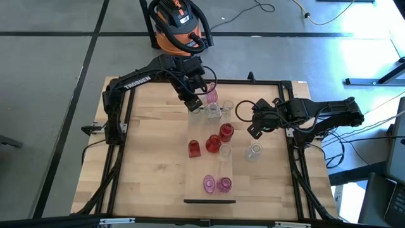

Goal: Sort vases onto shelf
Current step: Put the transparent vase on the shelf aligned with the transparent vases on the top, then adjust the vases on the shelf

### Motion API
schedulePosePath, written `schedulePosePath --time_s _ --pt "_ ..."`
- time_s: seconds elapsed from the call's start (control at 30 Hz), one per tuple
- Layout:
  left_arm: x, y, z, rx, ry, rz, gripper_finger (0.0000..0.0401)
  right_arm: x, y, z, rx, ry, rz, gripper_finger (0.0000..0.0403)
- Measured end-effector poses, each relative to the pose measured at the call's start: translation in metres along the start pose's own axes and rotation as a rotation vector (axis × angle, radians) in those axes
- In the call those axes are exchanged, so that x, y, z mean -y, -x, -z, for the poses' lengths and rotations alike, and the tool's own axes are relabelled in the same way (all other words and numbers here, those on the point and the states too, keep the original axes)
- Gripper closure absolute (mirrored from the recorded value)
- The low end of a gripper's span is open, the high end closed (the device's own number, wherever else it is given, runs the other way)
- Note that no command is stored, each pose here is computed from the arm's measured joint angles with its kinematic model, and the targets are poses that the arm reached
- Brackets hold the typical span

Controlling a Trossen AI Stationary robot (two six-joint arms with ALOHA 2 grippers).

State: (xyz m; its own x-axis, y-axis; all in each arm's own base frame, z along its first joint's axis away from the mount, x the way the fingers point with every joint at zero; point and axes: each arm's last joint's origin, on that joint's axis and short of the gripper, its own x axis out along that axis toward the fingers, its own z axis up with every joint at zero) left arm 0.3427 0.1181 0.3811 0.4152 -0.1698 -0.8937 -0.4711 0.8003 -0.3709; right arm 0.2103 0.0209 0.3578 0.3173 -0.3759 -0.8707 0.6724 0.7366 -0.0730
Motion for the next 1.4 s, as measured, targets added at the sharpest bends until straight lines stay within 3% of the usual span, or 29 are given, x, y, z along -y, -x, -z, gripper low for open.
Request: schedulePosePath --time_s 0.63,0.87,1.1,1.2,1.4 --pt "-0.001 0.005 -0.002 0.051 -0.013 -0.017 0.0346 0.0 0.0 0.0 0.002 -0.025 0.001 0.0295" --pt "0.004 0.021 0.003 0.116 -0.04 0.004 0.0349 0.0 0.0 0.0 0.0 -0.026 0.0 0.0295" --pt "0.06 0.044 0.035 0.146 -0.231 0.225 0.035 -0.001 0.0 0.001 -0.025 -0.028 -0.023 0.0295" --pt "0.083 0.036 0.052 0.079 -0.315 0.229 0.0351 -0.001 0.0 0.001 -0.025 -0.028 -0.024 0.0295" --pt "0.106 0.024 0.074 -0.028 -0.395 0.203 0.0351 -0.001 0.0 0.0 -0.023 -0.029 -0.027 0.0295"
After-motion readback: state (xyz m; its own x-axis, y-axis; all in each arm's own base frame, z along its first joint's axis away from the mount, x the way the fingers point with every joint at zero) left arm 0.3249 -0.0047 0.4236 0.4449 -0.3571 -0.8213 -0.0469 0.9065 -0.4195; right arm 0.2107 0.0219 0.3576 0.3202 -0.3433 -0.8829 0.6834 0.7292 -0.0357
